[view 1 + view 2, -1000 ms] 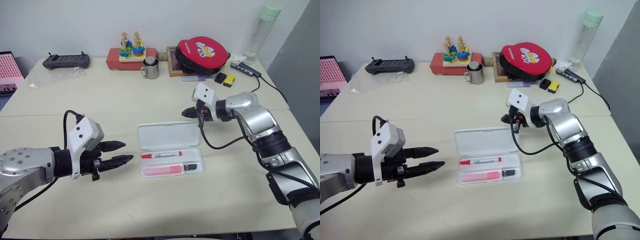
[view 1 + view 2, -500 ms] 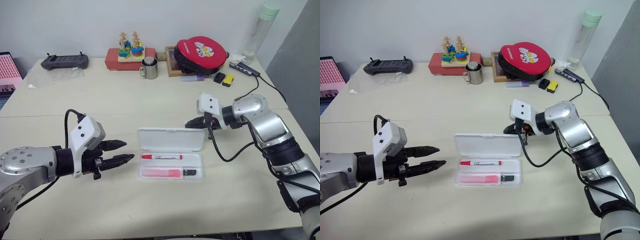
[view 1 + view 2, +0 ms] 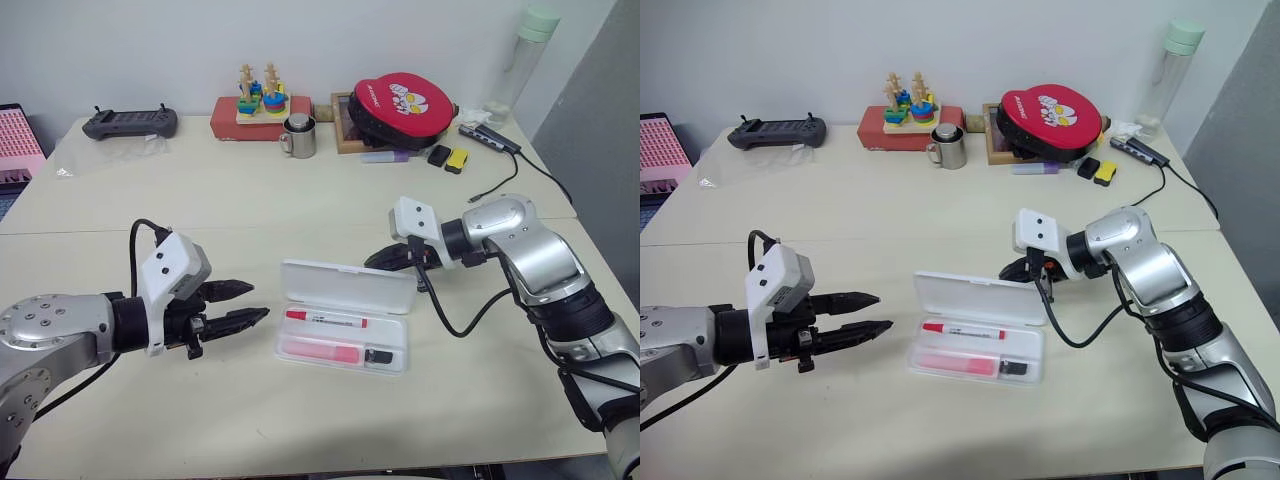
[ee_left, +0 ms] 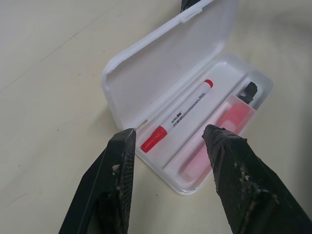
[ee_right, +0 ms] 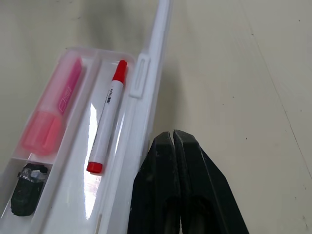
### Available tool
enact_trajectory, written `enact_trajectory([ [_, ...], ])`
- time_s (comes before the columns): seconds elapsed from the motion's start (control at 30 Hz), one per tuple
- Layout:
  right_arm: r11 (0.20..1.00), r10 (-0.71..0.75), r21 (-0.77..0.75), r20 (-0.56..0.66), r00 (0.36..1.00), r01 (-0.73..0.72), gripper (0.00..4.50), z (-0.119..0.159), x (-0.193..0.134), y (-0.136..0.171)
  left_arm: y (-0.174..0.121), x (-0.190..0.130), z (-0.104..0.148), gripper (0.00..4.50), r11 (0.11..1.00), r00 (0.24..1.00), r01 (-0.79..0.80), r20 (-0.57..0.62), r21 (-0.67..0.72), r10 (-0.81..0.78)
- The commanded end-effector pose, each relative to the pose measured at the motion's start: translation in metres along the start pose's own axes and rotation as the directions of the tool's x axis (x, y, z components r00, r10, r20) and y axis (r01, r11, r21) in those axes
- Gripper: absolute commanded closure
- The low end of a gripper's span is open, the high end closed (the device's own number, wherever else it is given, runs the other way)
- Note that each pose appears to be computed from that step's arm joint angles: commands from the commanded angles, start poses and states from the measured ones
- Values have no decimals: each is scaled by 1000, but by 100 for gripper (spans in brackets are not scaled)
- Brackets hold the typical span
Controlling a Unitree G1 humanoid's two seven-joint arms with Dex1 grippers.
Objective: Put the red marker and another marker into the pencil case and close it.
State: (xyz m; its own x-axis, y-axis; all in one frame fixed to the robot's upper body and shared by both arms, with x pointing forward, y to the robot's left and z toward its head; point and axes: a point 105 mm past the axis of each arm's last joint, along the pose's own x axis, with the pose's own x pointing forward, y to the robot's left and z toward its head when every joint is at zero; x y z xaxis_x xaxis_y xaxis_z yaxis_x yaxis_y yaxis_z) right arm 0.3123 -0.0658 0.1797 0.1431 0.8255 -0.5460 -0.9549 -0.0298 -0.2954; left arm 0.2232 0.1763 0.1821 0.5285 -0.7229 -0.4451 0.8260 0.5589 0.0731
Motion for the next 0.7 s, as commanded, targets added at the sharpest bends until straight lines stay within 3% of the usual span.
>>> enact_trajectory([
  [0.03,998,53,-48,31,998,-52,445,14,-3,13,-1,0,4,212,1000,1000,0,16,20,-1],
  [0.7,978,202,49,4,979,-202,445,-10,23,49,-8,-6,10,212,998,998,62,3,32,-62],
])
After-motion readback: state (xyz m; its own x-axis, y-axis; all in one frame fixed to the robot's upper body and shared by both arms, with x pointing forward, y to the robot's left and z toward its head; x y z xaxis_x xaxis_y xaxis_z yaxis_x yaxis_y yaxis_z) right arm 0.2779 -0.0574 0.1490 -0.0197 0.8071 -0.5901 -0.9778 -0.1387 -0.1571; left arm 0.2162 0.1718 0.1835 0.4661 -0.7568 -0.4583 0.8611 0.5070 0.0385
